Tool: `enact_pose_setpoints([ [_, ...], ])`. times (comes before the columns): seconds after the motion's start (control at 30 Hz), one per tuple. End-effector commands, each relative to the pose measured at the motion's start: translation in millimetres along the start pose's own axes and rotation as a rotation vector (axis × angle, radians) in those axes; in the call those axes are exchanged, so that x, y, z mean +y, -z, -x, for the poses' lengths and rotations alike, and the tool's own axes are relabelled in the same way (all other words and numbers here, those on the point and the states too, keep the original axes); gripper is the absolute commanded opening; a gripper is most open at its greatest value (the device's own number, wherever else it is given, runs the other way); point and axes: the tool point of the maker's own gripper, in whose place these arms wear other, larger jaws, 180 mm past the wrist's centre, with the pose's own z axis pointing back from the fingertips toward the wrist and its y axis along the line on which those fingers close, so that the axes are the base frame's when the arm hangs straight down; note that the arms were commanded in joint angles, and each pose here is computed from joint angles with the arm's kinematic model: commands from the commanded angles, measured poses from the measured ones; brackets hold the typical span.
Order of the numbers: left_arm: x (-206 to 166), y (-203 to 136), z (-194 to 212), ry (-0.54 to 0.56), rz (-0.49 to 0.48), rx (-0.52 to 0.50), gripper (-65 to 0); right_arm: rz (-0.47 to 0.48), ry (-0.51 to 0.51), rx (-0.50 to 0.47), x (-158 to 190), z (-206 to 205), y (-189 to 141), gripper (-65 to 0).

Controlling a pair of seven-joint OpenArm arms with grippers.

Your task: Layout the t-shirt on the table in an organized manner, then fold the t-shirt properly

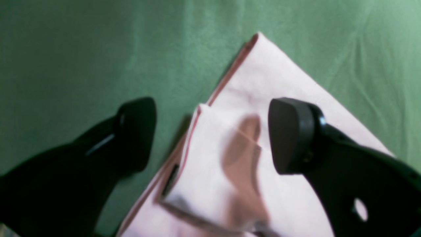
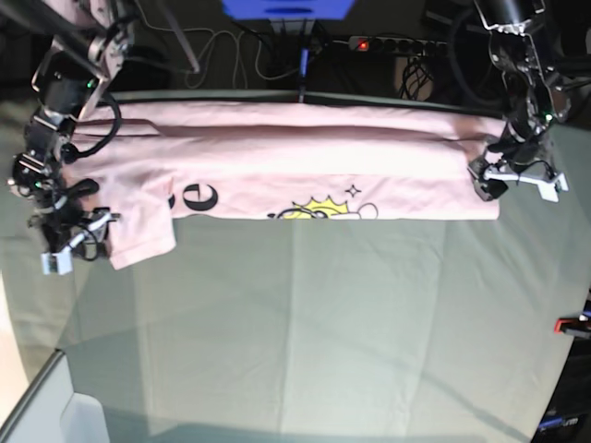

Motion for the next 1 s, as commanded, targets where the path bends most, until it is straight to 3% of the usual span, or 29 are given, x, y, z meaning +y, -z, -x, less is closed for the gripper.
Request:
enact_pose_setpoints([
  [0.0, -5, 0, -3, 0.004, 0.014, 0.004, -13.3, 0.003, -0.003, -0.050, -8, -21, 3, -32.8],
  [0.3, -15, 1, 3, 0.004, 0.034, 0.009, -13.3, -0.022, 0.022, 0.007, 2, 6, 6, -33.6],
  [0.37, -16, 1, 3, 0.003, 0.035, 0.009, -13.3, -0.032, 0.011, 0.024, 6, 13, 5, -36.5],
  [0.47, -17, 1, 3, 0.003, 0.037, 0.009, -13.3, -0.054, -0.020, 0.052, 13, 23, 5, -45.8],
  [0.6, -17, 1, 4, 0.002, 0.038, 0.010, -13.3, -0.049, -0.021, 0.045, 10, 20, 4, -65.0],
  [0.77, -17, 1, 4, 0.002, 0.038, 0.010, -13.3, 0.039, -0.051, -0.063, -11, -8, -23, -65.0],
  [0.97, -17, 1, 3, 0.002, 0.038, 0.008, -13.3, 0.079, -0.107, -0.153, -6, -21, -65, -65.0],
])
